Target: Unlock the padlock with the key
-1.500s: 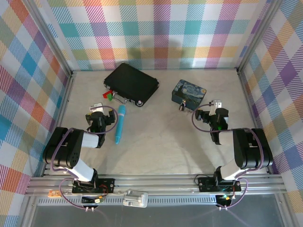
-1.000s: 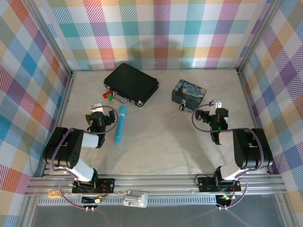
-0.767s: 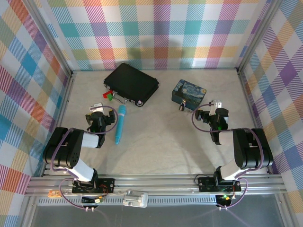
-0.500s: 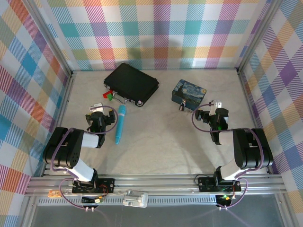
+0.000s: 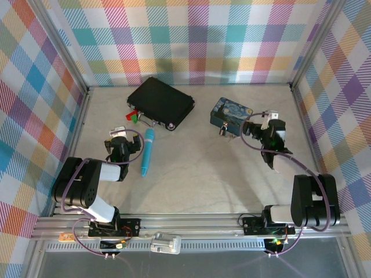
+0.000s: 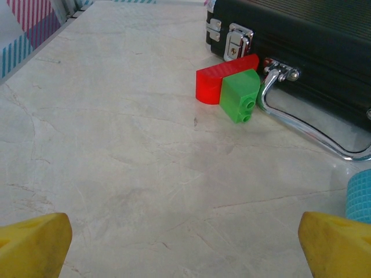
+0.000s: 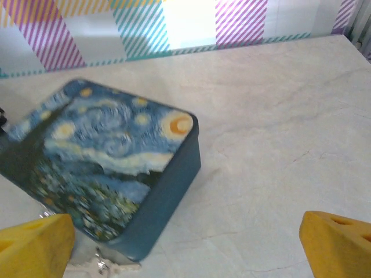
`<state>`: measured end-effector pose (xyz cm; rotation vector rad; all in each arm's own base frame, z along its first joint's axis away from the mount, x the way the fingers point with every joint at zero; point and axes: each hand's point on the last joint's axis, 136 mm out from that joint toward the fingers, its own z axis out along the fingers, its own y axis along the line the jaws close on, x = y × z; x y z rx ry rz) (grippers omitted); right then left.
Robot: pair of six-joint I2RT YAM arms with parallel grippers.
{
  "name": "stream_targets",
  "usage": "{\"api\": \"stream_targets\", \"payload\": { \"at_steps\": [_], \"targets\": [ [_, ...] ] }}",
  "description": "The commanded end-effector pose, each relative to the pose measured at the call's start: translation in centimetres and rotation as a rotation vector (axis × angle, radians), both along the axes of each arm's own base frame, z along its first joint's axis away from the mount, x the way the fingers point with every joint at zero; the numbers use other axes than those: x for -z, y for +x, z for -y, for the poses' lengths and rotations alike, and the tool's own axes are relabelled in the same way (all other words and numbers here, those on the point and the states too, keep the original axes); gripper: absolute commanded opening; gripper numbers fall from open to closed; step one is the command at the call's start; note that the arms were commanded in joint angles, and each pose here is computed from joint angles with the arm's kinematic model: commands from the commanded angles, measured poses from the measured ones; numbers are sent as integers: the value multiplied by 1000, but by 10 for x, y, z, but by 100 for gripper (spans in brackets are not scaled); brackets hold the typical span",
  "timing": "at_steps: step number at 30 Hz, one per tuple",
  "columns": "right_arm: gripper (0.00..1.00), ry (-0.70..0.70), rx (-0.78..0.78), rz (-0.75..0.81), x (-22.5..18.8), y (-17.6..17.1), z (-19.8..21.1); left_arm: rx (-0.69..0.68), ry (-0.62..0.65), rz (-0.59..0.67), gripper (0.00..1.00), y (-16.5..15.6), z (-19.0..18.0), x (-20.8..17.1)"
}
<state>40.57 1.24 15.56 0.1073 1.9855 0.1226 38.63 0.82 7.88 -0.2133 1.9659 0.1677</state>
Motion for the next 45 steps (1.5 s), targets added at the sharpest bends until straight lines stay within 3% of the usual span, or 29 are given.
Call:
{"api": "stream_targets", "payload": {
  "at_steps": [1, 5, 11, 17, 29, 33, 38, 45],
  "targets": [
    [99, 138, 44, -186, 12, -9, -3, -26, 18, 27, 100, 5, -3, -31],
    [99, 264, 79, -321, 12, 0, -11, -47, -4, -35, 100, 7, -4, -56],
    [99, 390, 47, -455, 18, 22, -30, -86, -188, -129, 100, 22, 9, -92],
    [99, 394, 8, -503, 30, 44, -38, -34, -418, -59, 99, 27, 33, -125],
    [91, 317, -82, -627, 75, 79, -44, 92, -587, -167, 99, 7, 70, -128],
    [82, 303, -160, -654, 83, 80, -53, 134, -612, -202, 98, 3, 84, -119],
    [59, 266, -272, -690, 92, 67, -62, 208, -618, -268, 97, 1, 111, -110],
    [53, 180, -468, -752, 101, 38, -94, 289, -565, -362, 96, 4, 156, -89]
  ]
}}
